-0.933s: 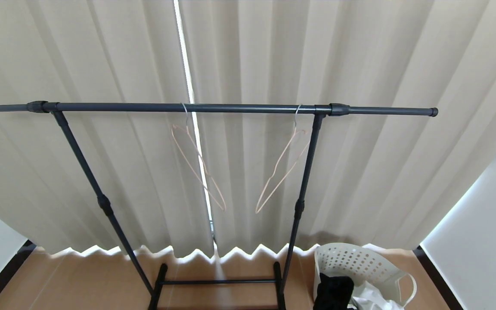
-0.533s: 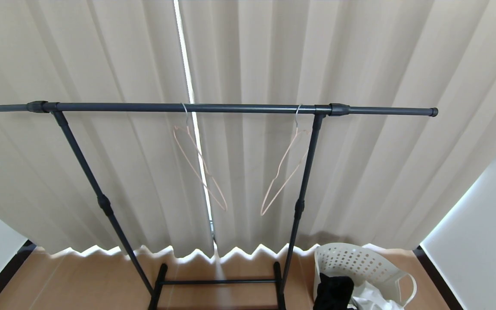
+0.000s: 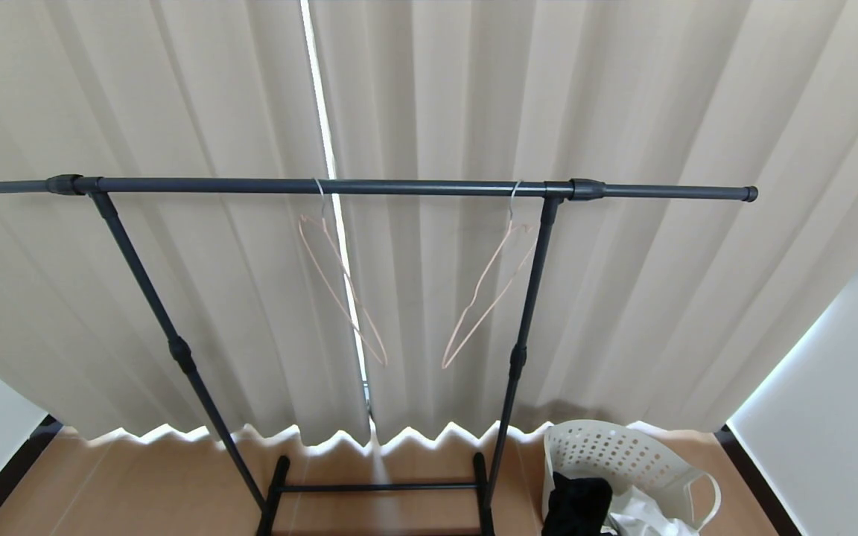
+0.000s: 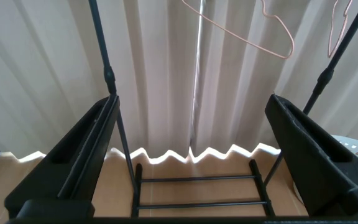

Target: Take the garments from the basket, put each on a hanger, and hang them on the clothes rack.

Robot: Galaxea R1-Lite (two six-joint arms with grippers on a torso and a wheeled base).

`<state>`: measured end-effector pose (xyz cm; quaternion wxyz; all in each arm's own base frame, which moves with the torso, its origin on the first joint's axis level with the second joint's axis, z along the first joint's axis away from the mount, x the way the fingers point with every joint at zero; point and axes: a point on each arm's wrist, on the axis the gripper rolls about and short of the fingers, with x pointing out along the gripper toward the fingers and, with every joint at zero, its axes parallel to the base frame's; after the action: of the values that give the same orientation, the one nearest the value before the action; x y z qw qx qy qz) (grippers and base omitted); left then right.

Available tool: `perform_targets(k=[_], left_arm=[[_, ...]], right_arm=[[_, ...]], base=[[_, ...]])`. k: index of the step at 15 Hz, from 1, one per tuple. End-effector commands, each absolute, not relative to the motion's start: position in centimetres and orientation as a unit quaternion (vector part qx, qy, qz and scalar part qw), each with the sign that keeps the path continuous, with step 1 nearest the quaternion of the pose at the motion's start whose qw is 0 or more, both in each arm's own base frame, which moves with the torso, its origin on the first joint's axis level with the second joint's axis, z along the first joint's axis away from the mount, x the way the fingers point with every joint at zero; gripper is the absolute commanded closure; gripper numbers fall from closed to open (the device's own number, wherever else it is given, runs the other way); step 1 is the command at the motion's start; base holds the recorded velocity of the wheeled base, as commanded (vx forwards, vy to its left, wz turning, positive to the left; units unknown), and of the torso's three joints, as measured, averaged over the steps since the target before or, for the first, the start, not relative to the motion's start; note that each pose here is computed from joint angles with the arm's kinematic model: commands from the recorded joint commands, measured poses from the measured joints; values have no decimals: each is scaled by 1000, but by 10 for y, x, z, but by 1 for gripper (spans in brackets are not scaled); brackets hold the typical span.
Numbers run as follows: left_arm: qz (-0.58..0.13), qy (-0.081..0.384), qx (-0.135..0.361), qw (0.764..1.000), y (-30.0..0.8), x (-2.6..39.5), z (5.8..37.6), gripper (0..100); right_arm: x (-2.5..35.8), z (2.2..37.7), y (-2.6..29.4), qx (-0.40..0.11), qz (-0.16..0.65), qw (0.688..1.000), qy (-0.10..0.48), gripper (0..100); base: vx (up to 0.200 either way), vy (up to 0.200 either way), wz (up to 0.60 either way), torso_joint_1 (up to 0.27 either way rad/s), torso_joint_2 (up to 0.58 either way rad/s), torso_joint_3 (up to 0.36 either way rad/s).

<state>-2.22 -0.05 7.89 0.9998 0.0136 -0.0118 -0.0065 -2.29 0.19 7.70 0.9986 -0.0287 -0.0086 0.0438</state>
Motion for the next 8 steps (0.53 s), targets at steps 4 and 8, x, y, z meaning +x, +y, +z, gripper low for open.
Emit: perform_targets(k=[4,8], left_arm=[[-5,-12,12,1000,0,-22,79,0],[-5,-12,12,1000,0,-22,79,0]], right_arm=[[-23,77,2,-28,44,999,-7,0],[-23,77,2,-26,44,999,-7,0]], base=[[0,0,0,0,0,0],[0,0,0,-55,117,66]])
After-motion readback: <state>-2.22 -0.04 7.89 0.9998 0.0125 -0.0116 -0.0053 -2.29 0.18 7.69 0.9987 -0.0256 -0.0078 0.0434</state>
